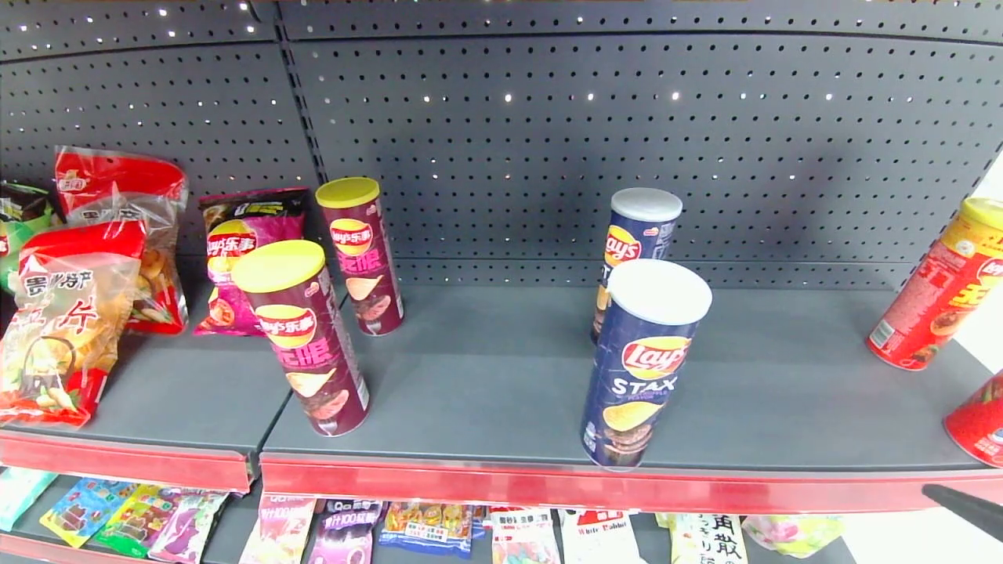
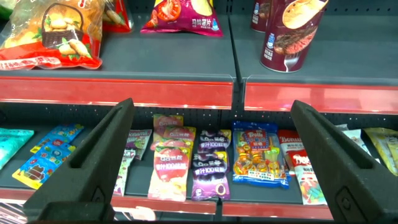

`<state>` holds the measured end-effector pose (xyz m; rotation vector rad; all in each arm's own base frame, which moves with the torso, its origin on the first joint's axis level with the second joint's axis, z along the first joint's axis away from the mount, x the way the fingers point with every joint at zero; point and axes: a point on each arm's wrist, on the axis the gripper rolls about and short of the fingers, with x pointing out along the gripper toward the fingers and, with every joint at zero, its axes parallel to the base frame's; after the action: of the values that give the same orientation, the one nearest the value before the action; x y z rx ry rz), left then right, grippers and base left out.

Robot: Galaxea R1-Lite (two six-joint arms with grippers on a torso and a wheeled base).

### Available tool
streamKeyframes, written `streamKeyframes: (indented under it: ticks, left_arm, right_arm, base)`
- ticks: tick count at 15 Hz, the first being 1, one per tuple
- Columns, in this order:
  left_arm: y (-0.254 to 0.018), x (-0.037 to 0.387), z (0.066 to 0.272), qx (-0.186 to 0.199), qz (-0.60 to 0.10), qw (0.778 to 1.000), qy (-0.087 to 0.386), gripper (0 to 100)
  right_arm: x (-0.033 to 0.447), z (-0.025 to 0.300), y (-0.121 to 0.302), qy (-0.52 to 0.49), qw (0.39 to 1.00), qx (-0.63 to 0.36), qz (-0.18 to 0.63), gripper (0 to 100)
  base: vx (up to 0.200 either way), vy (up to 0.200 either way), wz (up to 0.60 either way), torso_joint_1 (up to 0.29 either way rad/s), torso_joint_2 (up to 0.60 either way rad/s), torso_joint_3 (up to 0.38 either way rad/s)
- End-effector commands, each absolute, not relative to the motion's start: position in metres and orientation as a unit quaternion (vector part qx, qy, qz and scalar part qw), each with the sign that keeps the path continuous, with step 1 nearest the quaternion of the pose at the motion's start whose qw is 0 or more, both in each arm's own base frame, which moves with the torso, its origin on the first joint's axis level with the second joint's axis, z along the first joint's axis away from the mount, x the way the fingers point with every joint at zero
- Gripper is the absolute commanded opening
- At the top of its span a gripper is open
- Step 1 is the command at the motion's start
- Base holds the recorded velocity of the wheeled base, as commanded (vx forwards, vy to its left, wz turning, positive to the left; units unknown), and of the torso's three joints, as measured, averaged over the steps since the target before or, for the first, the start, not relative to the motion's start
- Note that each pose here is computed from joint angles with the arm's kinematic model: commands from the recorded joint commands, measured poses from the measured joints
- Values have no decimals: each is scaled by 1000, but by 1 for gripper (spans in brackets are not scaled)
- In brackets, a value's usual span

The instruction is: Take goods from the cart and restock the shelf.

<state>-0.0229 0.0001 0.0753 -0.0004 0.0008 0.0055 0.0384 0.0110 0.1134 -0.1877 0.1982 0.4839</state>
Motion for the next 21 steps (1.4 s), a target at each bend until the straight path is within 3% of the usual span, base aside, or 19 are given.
streamKeyframes:
  ticks: [1,3,5,7,8,10,13,17,21]
  left_arm:
    - [0,-23,75,0,3,1000,1,100]
    - [0,-23,75,-1,3,1000,1,100]
    - [0,-23,75,0,3,1000,1,100]
    - [0,-23,75,-1,3,1000,1,100]
    - [0,-23,75,0,3,1000,1,100]
    - [0,-23,75,-1,3,1000,1,100]
    - [0,-23,75,0,3,1000,1,100]
    - [0,-23,75,-1,3,1000,1,100]
    - [0,-23,75,-1,3,1000,1,100]
  right_arm:
    - [-4,91,4,44,982,-108,148,100]
    - [-6,97,3,48,984,-108,136,100]
    - [15,131,5,109,978,-106,144,100]
    - [78,172,18,180,963,-82,182,100]
    - [98,176,27,192,957,-67,206,100]
    - [153,175,49,178,954,-26,239,100]
    - [186,163,50,160,925,-29,343,100]
    - [207,151,43,140,885,-73,438,100]
    - [215,151,47,129,868,-75,474,100]
  base:
    - [0,0,0,0,0,0]
    - [0,0,0,0,0,0]
    - [0,0,0,0,0,0]
    - [0,0,0,0,0,0]
    - [0,0,0,0,0,0]
    - [0,0,0,0,0,0]
    - [0,0,0,0,0,0]
    - [0,0,0,0,0,0]
    - [0,0,0,0,0,0]
